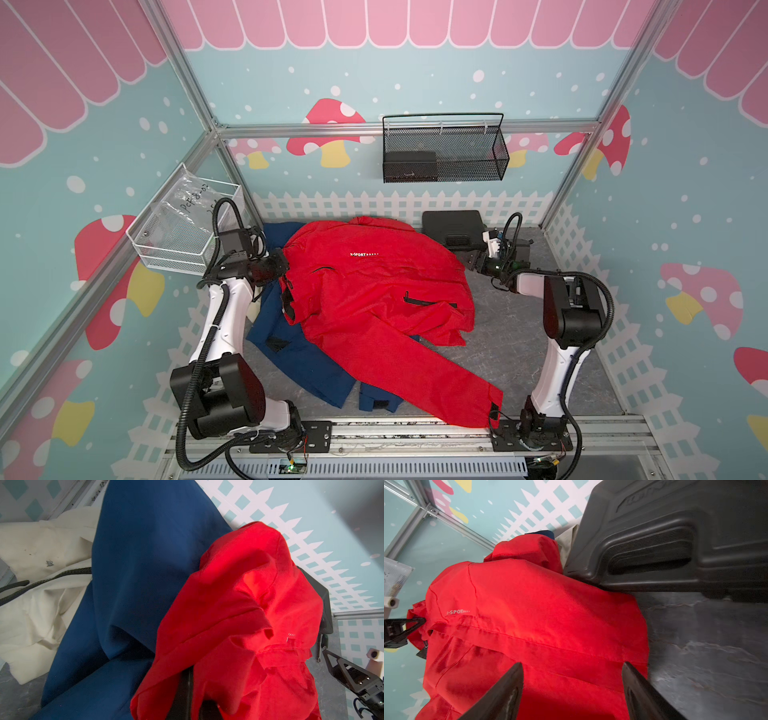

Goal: Unzip the jacket
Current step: Flatten out the jacket.

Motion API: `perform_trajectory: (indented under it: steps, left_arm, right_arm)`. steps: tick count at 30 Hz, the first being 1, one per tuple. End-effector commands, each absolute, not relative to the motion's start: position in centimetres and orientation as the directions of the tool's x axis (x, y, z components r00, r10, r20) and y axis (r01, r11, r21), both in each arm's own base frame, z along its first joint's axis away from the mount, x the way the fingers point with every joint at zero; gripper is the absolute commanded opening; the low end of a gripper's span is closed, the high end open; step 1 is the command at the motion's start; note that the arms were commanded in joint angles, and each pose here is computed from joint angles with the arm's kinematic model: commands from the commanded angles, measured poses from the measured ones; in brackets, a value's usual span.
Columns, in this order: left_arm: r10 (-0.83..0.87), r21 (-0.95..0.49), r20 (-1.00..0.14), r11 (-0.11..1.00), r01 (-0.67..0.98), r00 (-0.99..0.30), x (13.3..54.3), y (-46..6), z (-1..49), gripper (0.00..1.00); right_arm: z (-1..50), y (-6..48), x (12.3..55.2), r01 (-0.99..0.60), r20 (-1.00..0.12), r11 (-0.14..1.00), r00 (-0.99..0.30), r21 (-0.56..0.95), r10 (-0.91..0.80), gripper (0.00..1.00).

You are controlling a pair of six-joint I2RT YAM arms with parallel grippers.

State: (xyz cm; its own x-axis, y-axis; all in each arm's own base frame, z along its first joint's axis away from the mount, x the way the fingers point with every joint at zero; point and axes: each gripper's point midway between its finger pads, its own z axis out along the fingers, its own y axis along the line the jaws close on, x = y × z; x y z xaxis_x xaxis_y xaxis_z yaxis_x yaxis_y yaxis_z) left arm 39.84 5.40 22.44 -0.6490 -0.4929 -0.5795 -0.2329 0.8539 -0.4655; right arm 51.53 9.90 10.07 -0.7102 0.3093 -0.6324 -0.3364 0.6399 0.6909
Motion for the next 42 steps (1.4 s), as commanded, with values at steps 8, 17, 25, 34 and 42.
perform_trajectory:
  steps: [8,17,25,34,42]
  left_arm:
    - [-0.502,-0.488,-0.566,0.843,-0.224,-0.655,40.0,5.1,22.0,0.0]
    - [-0.502,-0.491,-0.557,0.841,-0.225,-0.662,40.1,5.0,21.6,0.0]
    - [-0.501,-0.487,-0.556,0.843,-0.229,-0.663,40.2,5.2,21.4,0.0]
    - [-0.501,-0.482,-0.595,0.848,-0.221,-0.628,41.1,5.6,22.7,0.0]
    - [-0.462,-0.475,-0.797,0.877,-0.069,-0.39,45.1,1.1,36.5,0.0]
  right_arm:
    - [5.6,10.3,53.4,-0.375,-0.607,0.61,-0.762,0.698,0.226,0.9]
    - [5.6,12.6,52.5,-0.459,-0.603,0.487,-0.775,0.743,0.19,0.81]
    - [6.1,13.6,52.9,-0.496,-0.63,0.474,-0.756,0.727,0.174,0.42]
    - [12.3,11.8,52.7,-0.525,-0.76,0.621,-0.623,0.582,0.185,0.0]
    - [19.7,10.1,48.3,-0.464,-0.821,0.726,-0.515,0.508,0.246,0.0]
